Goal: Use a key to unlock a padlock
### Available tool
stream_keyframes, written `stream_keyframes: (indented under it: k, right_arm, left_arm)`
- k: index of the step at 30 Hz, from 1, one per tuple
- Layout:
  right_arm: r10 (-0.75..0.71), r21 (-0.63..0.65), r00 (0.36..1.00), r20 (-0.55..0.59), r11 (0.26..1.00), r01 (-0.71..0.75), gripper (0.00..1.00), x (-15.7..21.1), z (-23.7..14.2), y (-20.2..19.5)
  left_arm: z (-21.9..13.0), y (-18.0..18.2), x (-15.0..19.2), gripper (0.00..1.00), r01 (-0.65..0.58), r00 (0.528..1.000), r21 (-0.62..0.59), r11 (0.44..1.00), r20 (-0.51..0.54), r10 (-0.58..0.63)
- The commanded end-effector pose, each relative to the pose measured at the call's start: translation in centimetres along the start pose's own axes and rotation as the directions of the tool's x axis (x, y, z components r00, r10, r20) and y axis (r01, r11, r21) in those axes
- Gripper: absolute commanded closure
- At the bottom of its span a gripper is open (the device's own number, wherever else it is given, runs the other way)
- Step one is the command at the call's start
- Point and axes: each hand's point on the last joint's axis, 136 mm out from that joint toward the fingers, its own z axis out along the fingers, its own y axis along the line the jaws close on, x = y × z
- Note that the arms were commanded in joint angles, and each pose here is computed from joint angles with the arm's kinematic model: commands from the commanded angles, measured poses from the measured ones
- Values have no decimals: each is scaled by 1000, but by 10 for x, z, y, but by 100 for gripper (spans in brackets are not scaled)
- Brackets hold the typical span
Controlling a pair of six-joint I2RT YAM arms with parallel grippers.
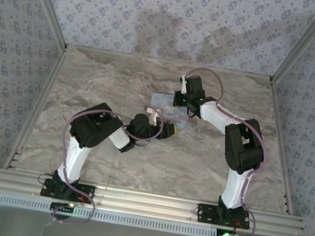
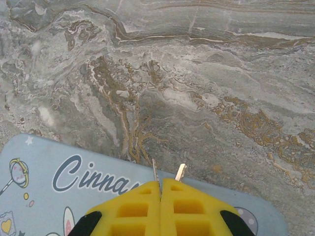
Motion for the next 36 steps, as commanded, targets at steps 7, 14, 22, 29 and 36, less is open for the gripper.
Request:
stream_keyframes:
  k: [7, 14, 22, 29, 36]
  right_arm:
    - [21, 34, 999, -49, 999, -20, 100, 17, 0, -9]
    - [18, 30, 998, -57, 999, -17, 100, 22, 2, -6]
    - [6, 20, 999, -42, 1000, -5, 100, 14, -2, -1]
    - [4, 14, 999, -35, 1000, -4, 100, 13, -5, 3]
    - [0, 18, 1000, -23, 1000, 0, 100, 11, -9, 2]
  left_arm:
    - [-7, 39, 34, 43, 55, 998, -107, 993, 23, -52]
    - [-2, 36, 42, 43, 93, 995, -76, 993, 51, -89]
    - [-24, 67, 55, 42, 150, 988, -260, 954, 77, -135]
    - [-28, 72, 52, 41, 161, 985, -301, 940, 104, -135]
    - [-27, 85, 63, 41, 124, 991, -448, 885, 17, -130]
